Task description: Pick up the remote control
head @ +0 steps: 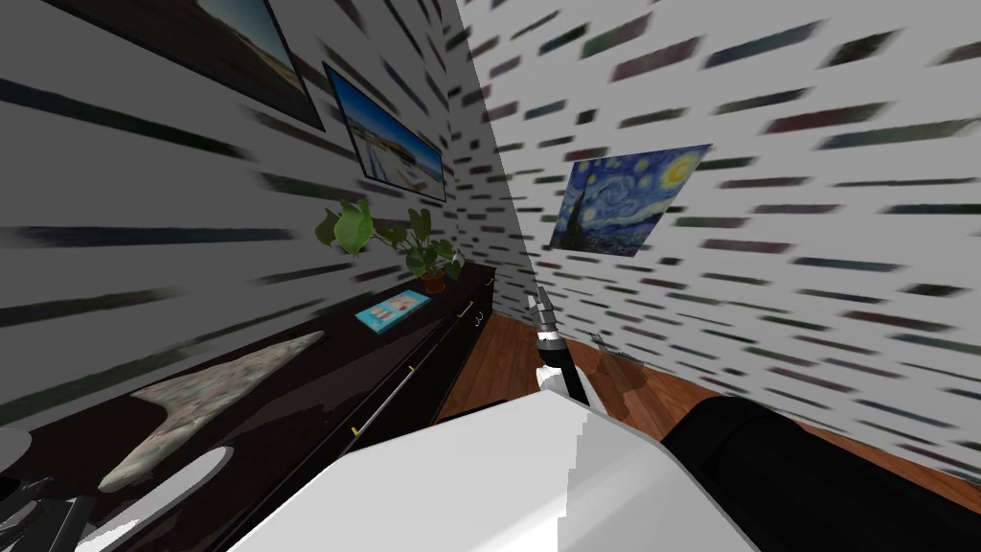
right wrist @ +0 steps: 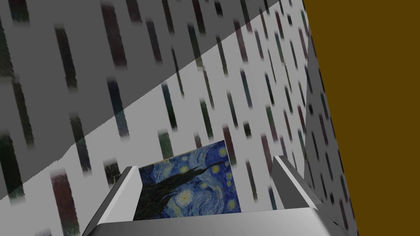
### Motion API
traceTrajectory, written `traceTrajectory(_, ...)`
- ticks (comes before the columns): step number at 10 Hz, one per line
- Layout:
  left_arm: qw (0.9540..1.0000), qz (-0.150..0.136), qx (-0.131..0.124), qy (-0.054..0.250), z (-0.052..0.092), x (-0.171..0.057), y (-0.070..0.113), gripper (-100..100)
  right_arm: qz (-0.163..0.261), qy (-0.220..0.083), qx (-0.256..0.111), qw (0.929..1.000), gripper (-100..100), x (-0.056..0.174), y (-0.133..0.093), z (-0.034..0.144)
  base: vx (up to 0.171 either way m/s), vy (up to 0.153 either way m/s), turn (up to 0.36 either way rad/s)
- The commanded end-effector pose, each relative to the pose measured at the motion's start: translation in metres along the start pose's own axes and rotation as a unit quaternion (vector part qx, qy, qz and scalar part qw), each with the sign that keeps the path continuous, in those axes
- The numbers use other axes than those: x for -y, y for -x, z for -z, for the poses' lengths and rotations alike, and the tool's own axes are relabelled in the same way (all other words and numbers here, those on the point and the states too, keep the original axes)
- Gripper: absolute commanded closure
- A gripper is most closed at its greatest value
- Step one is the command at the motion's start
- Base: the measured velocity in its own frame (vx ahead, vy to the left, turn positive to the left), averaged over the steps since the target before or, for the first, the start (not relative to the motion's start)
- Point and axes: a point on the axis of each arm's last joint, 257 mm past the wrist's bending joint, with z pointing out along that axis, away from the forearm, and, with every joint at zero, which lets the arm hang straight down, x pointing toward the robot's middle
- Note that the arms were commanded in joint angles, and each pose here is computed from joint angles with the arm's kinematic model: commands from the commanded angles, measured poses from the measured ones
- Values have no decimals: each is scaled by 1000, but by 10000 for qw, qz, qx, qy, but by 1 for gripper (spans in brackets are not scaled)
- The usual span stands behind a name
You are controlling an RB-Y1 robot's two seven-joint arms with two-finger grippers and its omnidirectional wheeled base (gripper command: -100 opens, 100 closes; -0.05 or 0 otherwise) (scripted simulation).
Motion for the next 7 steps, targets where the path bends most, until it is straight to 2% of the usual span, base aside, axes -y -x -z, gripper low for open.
traceTrajectory(1,10000,0,0,0,0,0,0,100,0,0,0,10000,0,0,0,0,0,0,0)
traceTrajectory(3,10000,-5,-1,-2,0,0,0,100,0,0,0,10000,0,0,0,0,0,0,0)
traceTrajectory(4,10000,-5,-1,-2,0,0,0,0,0,0,0,10000,0,0,0,0,0,0,0)
traceTrajectory(5,10000,-28,-11,-11,15,4,-3,100,0,0,0,10000,0,0,0,0,-9,-6,33)
traceTrajectory(6,10000,-40,-15,-13,23,5,-4,100,0,0,0,10000,0,0,0,0,-12,-7,37)
traceTrajectory(7,10000,-38,-15,-21,17,2,-2,100,0,0,0,10000,0,0,0,0,0,0,0)
